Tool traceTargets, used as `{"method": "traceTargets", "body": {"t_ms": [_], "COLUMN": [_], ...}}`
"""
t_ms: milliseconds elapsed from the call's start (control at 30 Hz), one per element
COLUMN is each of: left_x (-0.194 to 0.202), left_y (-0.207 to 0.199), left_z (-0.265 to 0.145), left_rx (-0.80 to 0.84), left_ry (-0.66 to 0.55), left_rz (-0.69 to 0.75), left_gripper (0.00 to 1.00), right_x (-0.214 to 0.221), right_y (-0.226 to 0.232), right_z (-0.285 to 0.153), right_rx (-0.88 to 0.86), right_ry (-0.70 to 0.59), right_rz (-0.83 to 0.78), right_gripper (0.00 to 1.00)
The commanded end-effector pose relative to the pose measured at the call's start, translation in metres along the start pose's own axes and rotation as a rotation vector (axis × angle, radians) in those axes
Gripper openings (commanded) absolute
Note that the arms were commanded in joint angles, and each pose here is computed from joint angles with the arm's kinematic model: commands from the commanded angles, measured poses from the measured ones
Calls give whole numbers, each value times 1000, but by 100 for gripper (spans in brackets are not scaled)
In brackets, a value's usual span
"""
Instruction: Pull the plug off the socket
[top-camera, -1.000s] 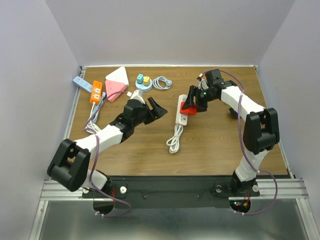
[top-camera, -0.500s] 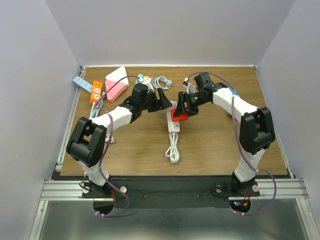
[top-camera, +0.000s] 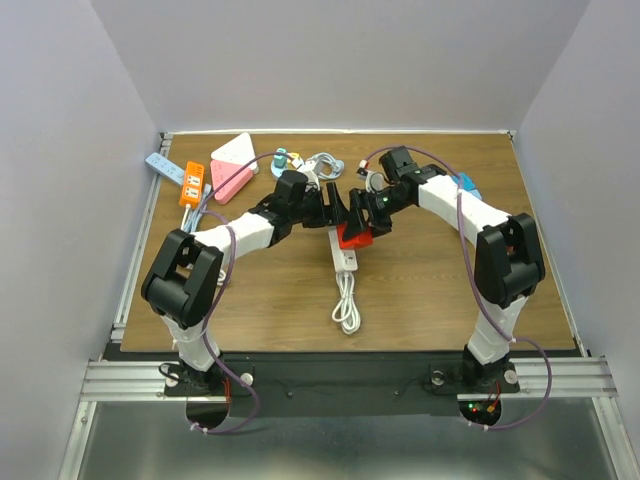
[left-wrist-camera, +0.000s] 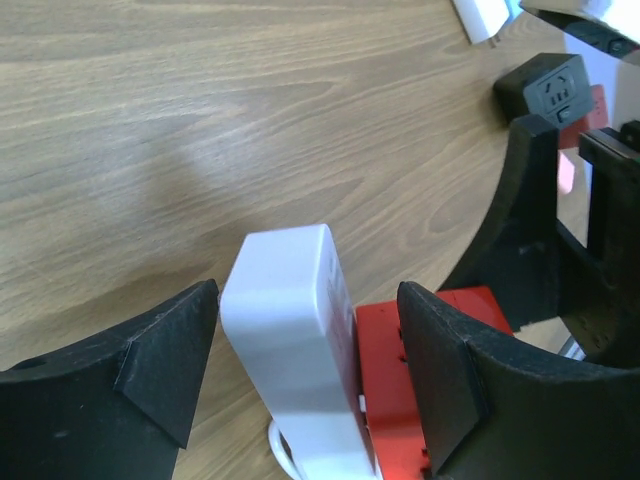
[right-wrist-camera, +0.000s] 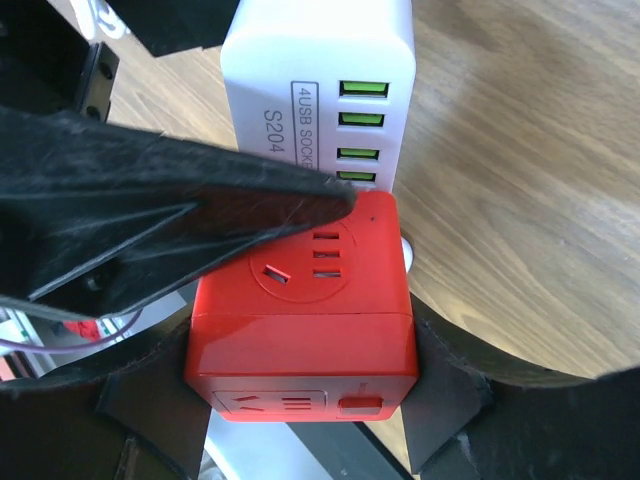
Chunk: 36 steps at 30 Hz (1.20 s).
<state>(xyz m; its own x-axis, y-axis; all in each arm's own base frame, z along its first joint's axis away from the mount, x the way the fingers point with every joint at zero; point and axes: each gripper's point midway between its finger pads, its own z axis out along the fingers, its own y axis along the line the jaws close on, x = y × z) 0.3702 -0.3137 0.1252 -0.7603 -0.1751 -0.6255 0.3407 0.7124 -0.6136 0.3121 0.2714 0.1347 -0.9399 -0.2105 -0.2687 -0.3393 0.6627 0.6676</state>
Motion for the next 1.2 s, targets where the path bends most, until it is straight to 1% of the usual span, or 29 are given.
{"method": "traceTargets", "body": {"t_ms": [0, 100, 133, 200, 233, 300, 333, 367, 400, 433, 500, 567, 600, 633, 667, 700, 733, 767, 800, 867, 900, 1000, 1033, 1167], "left_x": [10, 14, 14, 14, 17, 18, 19, 20, 21, 21, 23, 25, 25, 24, 22, 21, 19, 15, 13, 8, 5, -8, -13, -16], "left_y": [5, 16, 17, 16, 13, 10, 7, 6, 5, 3, 5, 11, 11, 14, 14, 15, 16, 15, 15, 13, 11, 4, 0, -9], "left_z": [0, 1, 2, 3, 4, 7, 7, 7, 7, 6, 6, 6, 5, 4, 2, 2, 0, -2, -3, -5, -6, -11, -14, -15], "left_rx": [-26, -63, -66, -48, -26, -5, 11, 24, 32, 39, 37, 33, 44, 42, 54, 52, 52, 63, 68, 96, 108, 140, 146, 183], "left_ry": [11, 9, 5, -3, 6, 8, 15, 10, 12, 13, 14, 11, 12, 4, -5, -11, -20, -39, -47, -60, -65, -97, -112, -98], "left_rz": [38, 24, 19, 2, -2, -13, -24, -30, -35, -46, -58, -96, -116, -136, -170, -184, -198, -224, -240, -268, -307, -320, -321, -353], "left_gripper": [83, 81, 72, 60, 43, 25, 10, 3, 0, 0, 0, 0, 0, 0, 0, 0, 0, 0, 0, 0, 0, 0, 0, 0], "right_x": [-22, -23, -22, -21, -20, -20, -20, -23, -24, -24, -27, -32, -29, -29, -38, -38, -41, -43, -44, -44, -44, -38, -41, -38], "right_y": [33, 37, 39, 39, 40, 39, 40, 37, 35, 34, 25, 19, 16, 15, 12, 11, 16, 13, 14, 16, 16, 19, 29, 36], "right_z": [-11, -14, -14, -15, -15, -16, -16, -16, -16, -15, -15, -14, -13, -13, -13, -13, -14, -13, -14, -12, -11, -3, -5, 7], "right_rx": [-87, -95, -97, -95, -96, -93, -95, -73, -56, -46, 11, 51, 60, 67, 88, 86, 66, 84, 88, 83, 77, 64, 29, -13], "right_ry": [-56, -62, -63, -66, -65, -68, -67, -78, -82, -85, -106, -140, -150, -163, -215, -235, -283, -315, -344, -392, -405, -433, -468, -471], "right_rz": [-93, -105, -111, -108, -108, -106, -102, -95, -86, -82, -68, -59, -36, -44, -29, -22, -17, -8, -11, -14, -15, -34, -57, -75], "right_gripper": [0, 0, 1, 0, 0, 0, 1, 0, 12, 28, 66, 76, 80, 81, 83, 86, 89, 92, 99, 100, 100, 100, 100, 100]}}
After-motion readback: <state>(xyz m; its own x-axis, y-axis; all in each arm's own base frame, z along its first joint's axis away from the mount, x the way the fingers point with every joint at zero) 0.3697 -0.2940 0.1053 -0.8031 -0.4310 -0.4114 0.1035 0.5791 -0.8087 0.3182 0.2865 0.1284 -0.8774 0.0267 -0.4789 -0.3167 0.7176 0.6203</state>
